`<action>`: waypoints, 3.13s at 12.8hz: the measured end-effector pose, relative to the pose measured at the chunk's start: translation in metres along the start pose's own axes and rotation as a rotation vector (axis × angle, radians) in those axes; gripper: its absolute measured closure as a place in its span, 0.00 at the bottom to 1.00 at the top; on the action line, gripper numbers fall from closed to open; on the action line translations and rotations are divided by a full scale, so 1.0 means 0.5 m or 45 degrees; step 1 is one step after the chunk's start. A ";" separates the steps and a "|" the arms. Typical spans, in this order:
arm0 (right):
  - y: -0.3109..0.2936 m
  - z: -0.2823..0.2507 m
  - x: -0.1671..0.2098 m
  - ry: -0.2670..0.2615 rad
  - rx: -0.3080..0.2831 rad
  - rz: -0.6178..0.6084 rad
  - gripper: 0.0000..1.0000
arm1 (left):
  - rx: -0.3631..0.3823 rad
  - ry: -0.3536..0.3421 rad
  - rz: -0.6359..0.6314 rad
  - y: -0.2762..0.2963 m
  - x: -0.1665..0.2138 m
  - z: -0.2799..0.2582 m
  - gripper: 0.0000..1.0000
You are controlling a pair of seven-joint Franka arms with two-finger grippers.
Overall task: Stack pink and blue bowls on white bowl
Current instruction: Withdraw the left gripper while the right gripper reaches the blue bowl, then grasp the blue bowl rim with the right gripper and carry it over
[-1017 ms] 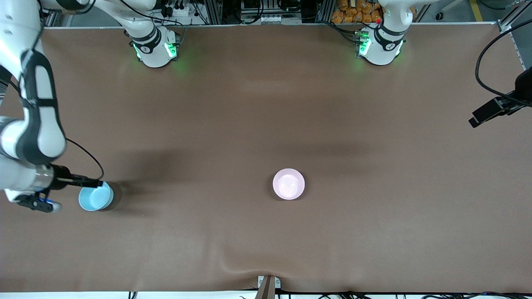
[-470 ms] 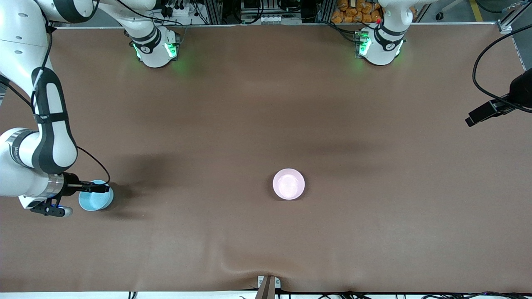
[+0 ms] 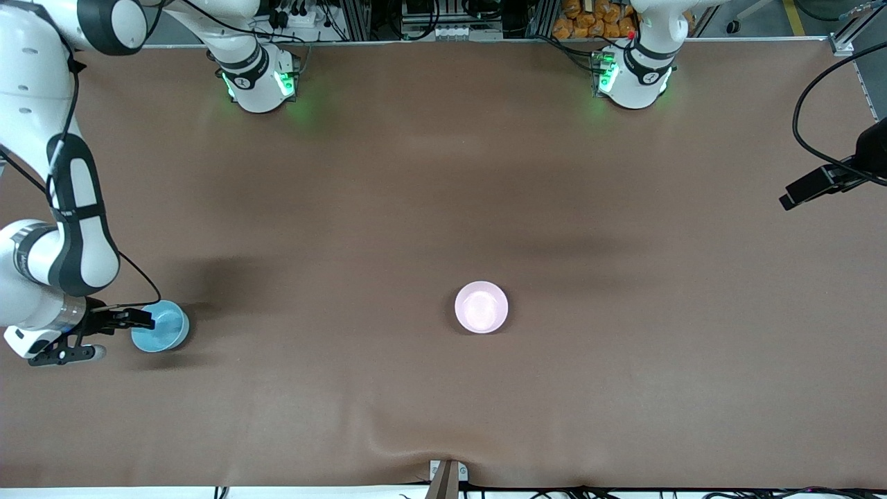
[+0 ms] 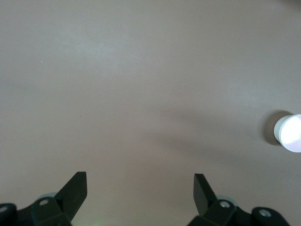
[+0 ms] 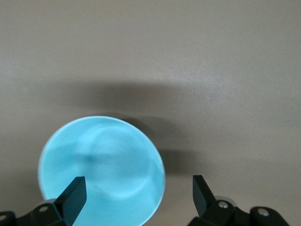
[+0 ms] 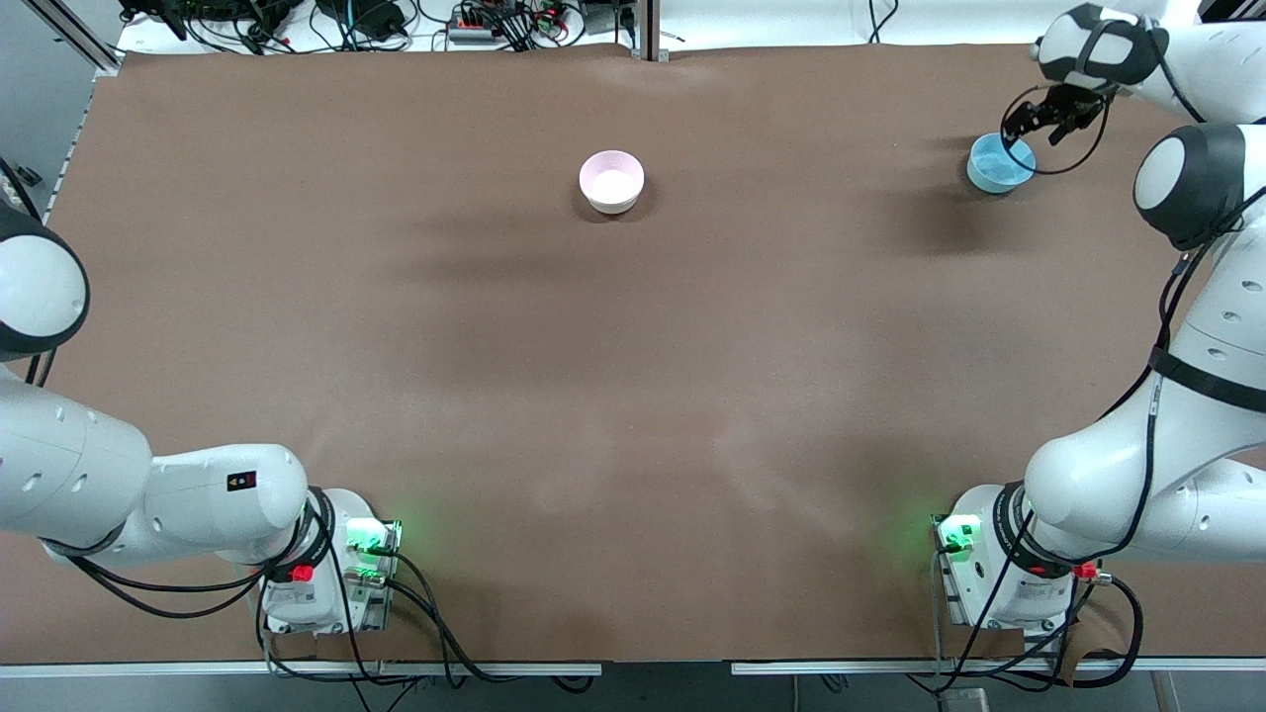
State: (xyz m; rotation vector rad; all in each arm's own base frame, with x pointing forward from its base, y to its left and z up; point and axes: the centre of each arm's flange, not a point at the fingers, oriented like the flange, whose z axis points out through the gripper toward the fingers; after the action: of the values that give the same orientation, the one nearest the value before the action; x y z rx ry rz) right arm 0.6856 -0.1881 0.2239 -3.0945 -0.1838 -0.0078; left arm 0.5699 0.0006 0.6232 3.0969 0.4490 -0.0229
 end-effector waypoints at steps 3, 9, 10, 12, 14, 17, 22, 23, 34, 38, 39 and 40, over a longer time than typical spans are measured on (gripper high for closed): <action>0.009 0.048 0.000 0.018 -0.018 0.000 0.00 | 0.000 -0.006 0.060 0.010 -0.005 0.000 0.00; 0.027 0.070 -0.002 0.037 -0.032 -0.046 0.48 | 0.011 -0.040 0.054 -0.001 -0.013 0.000 0.00; 0.023 0.073 -0.006 0.005 -0.014 -0.050 0.60 | 0.011 -0.041 0.053 -0.001 -0.013 0.000 0.00; 0.016 0.077 -0.012 -0.055 0.023 -0.052 0.85 | 0.012 -0.043 0.054 -0.001 -0.013 0.000 0.00; 0.011 0.053 -0.003 -0.088 0.049 -0.059 0.95 | 0.014 -0.051 0.055 0.000 -0.015 0.003 0.00; -0.011 -0.012 0.029 -0.123 0.089 -0.091 0.96 | 0.015 -0.053 0.056 0.000 -0.016 0.004 0.00; -0.111 -0.156 0.098 -0.024 0.088 -0.195 0.96 | 0.015 -0.054 0.055 0.000 -0.015 0.010 0.00; -0.140 -0.190 0.109 0.013 0.099 -0.207 0.96 | 0.015 -0.053 0.055 0.000 -0.015 0.011 0.00; -0.864 -0.279 0.112 -0.082 0.344 -0.046 0.96 | 0.016 -0.055 0.054 0.000 -0.013 0.020 0.00; -1.141 -0.240 0.066 0.030 0.396 0.161 0.96 | 0.019 -0.067 0.055 0.000 -0.013 0.029 0.00; -1.183 -0.200 0.063 0.069 0.425 0.224 0.96 | 0.019 -0.068 0.055 0.000 -0.013 0.031 0.00; -1.219 -0.158 0.061 0.113 0.457 0.280 0.96 | 0.020 -0.070 0.055 0.000 -0.013 0.033 0.00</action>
State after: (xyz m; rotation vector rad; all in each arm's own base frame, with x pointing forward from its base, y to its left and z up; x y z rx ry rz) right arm 0.6438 0.4167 0.3283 -2.7314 0.1439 -0.0936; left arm 0.5633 -0.0017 0.6070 3.1113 0.3824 -0.1116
